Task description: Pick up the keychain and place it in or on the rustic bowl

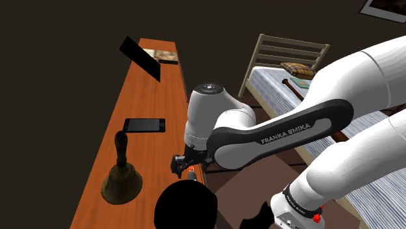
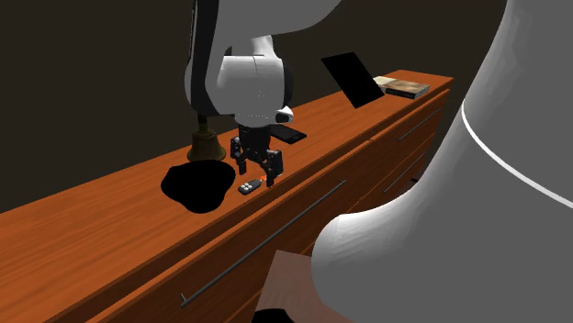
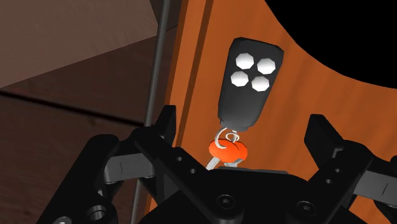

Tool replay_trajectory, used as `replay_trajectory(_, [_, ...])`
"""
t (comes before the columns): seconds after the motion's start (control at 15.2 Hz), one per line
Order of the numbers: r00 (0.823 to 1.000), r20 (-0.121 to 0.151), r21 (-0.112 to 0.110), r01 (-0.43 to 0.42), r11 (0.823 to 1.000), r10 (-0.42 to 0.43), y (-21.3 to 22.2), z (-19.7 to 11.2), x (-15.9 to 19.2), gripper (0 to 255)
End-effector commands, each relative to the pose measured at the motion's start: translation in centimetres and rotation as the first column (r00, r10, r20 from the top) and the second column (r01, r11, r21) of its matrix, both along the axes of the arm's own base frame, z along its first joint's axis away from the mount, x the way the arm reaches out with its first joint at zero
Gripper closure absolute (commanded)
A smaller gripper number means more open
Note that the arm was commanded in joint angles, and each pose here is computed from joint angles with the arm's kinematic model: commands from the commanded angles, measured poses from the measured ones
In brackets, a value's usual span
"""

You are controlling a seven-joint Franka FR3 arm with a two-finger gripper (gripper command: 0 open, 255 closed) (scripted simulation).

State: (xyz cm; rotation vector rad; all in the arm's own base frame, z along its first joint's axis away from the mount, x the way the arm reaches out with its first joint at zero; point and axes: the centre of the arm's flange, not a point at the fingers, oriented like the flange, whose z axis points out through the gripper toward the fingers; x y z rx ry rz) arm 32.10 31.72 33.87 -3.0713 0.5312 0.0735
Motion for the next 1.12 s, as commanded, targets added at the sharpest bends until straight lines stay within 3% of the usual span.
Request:
replay_trajectory(0.0, [1.000,0.000,0.000,0.000,1.000,0.000,0.0,0.0,0.0,0])
replay_trajectory(0.07, [1.000,0.000,0.000,0.000,1.000,0.000,0.0,0.0,0.0,0])
replay_trajectory(0.13, [1.000,0.000,0.000,0.000,1.000,0.000,0.0,0.0,0.0,255])
replay_trajectory(0.73, [1.000,0.000,0.000,0.000,1.000,0.000,0.0,0.0,0.0,255])
replay_trajectory(1.06, [1.000,0.000,0.000,0.000,1.000,0.000,0.0,2.6,0.0,255])
